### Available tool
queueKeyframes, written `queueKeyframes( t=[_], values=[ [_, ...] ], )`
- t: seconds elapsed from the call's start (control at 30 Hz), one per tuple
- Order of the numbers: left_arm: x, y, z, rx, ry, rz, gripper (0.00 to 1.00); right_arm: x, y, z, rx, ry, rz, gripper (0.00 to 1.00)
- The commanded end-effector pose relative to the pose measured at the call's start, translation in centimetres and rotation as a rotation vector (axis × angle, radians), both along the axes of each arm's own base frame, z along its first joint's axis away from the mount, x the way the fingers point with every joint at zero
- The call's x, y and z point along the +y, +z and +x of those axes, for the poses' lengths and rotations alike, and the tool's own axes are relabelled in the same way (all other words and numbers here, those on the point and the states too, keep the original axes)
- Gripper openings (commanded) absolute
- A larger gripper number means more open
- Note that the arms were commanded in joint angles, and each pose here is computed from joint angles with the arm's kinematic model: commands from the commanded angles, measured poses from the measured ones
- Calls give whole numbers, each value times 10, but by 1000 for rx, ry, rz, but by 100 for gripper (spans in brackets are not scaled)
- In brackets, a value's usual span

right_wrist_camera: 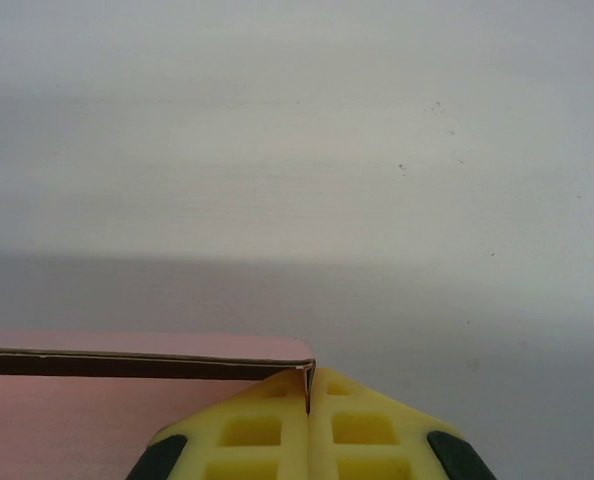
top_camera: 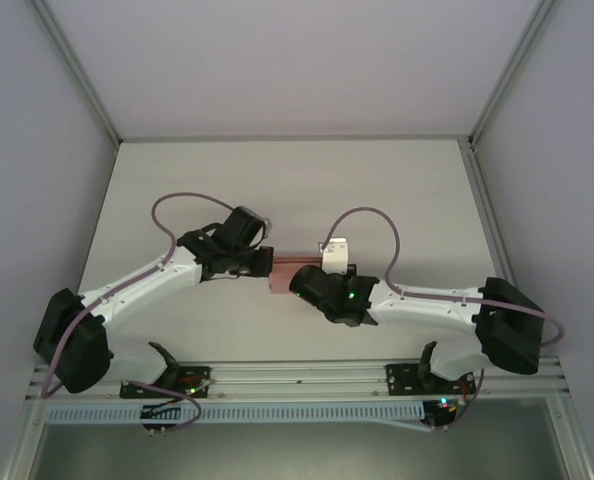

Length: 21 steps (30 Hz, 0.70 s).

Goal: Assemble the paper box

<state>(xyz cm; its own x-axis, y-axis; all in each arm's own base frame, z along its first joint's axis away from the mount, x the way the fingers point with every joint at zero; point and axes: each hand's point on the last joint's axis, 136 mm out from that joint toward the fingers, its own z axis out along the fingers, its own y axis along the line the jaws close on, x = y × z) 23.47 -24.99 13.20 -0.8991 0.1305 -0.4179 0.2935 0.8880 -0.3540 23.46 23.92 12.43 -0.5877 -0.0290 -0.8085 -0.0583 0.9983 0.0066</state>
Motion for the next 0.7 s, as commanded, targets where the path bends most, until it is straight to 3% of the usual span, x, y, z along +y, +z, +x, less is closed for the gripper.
queueKeyframes(
  t=[0.0,0.17,0.3,0.47,0.6,0.67],
  values=[
    [-11,-8,-11,43,-12,-64,0,-4,-25,-17,95,32,-23,0],
    [-8,-20,-21,18,-67,-12,0,-4,-24,-18,77,48,-5,0],
    [-4,-40,-39,-107,-178,136,0,1,-27,-18,27,94,30,0],
    [-1,-67,-56,-209,-207,190,0,7,-33,-21,-14,159,70,0],
    [8,-66,-52,-251,-147,205,0,6,-19,-23,-25,161,127,13],
    [8,-61,-50,-268,-135,196,0,5,-7,-24,-39,167,175,29]
  ],
)
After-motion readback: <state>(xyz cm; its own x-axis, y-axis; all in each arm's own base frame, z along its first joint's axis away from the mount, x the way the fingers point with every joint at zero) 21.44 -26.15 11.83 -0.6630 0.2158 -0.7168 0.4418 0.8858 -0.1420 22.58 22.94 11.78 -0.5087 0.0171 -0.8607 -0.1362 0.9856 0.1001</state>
